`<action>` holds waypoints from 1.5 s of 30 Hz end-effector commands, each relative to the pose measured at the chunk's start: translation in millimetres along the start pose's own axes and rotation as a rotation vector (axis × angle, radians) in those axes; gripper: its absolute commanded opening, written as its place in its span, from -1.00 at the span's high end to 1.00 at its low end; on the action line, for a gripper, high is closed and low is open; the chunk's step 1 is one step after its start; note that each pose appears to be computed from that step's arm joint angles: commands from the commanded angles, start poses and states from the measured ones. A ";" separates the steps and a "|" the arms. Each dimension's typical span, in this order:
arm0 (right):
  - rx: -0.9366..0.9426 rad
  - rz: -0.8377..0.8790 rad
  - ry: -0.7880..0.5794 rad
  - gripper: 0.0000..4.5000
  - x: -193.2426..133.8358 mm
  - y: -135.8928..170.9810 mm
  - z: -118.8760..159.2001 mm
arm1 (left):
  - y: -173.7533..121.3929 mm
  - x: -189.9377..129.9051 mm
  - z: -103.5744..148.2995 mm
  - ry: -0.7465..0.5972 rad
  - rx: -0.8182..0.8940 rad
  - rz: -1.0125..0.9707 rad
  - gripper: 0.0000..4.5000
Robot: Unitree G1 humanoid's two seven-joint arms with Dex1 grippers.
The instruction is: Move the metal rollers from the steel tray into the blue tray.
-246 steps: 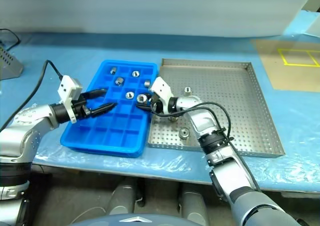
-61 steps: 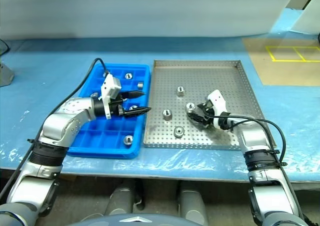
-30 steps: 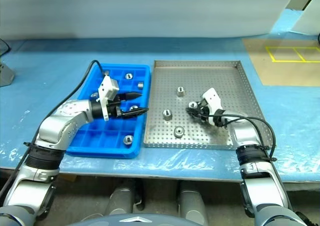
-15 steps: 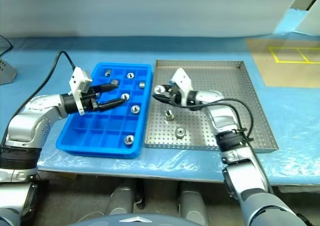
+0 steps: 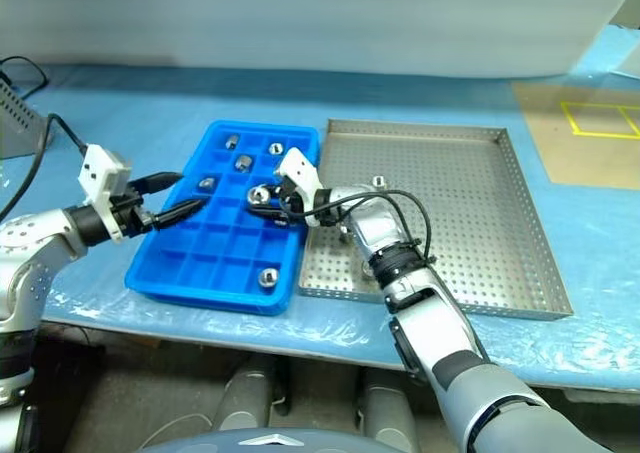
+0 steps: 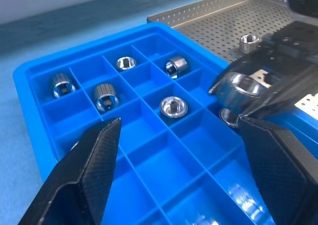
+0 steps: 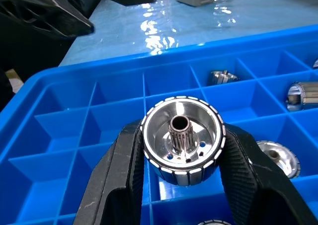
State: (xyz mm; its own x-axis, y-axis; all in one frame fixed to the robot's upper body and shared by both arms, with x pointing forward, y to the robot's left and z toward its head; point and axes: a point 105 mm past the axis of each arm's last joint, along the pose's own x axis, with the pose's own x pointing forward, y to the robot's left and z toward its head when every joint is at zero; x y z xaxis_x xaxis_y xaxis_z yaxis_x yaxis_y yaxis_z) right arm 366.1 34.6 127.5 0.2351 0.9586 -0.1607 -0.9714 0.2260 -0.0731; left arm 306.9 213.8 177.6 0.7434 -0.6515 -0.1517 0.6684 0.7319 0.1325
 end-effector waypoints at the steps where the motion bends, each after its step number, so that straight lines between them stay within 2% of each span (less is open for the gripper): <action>1: -0.052 0.028 -0.058 0.23 2.6 2.0 20.5 | -11.5 -3.1 14.1 -0.035 0.031 -0.027 -0.78; 6: 0.021 0.203 -0.095 0.23 8.1 38.8 26.1 | -15.6 -6.7 2.7 0.006 0.011 -0.041 -0.78; 11: 0.029 0.285 -0.036 0.23 22.6 67.6 10.6 | -23.1 -9.6 -3.1 0.035 0.004 -0.083 -0.78; 15: 0.030 0.251 -0.034 0.23 30.3 64.3 10.1 | -27.2 -15.1 -8.8 0.056 -0.004 -0.088 -0.78; 21: -0.031 0.148 -0.014 0.23 32.1 41.4 10.0 | -34.0 -13.9 -9.4 0.051 -0.010 -0.089 -0.78; 30: -0.056 0.228 -0.005 0.23 21.6 55.2 2.5 | -37.3 -11.7 -9.8 0.048 -0.017 -0.102 -0.78; 34: -0.057 0.199 0.008 0.23 23.9 55.4 -3.4 | -35.5 -9.5 -12.2 0.052 -0.020 -0.104 -0.78; 39: -0.050 0.096 0.015 -0.50 26.0 40.6 -7.3 | -36.8 -6.3 -11.0 0.045 -0.022 -0.114 -0.78; 41: -0.026 0.105 -0.011 -0.78 24.5 39.7 -2.4 | -37.2 -5.5 -11.3 0.044 -0.024 -0.116 -0.78; 45: -0.031 0.079 -0.015 -0.78 17.7 32.5 0.5 | -39.7 -3.1 -11.9 0.040 -0.029 -0.127 -0.78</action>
State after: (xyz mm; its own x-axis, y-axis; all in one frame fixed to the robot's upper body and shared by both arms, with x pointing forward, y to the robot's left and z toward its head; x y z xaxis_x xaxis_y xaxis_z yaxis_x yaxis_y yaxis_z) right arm 334.7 62.8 114.6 0.1409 0.9739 -0.1782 -0.9881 0.1273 -0.0858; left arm 277.4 191.7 152.4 0.6528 -0.7200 -0.2357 0.7488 0.6604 0.0567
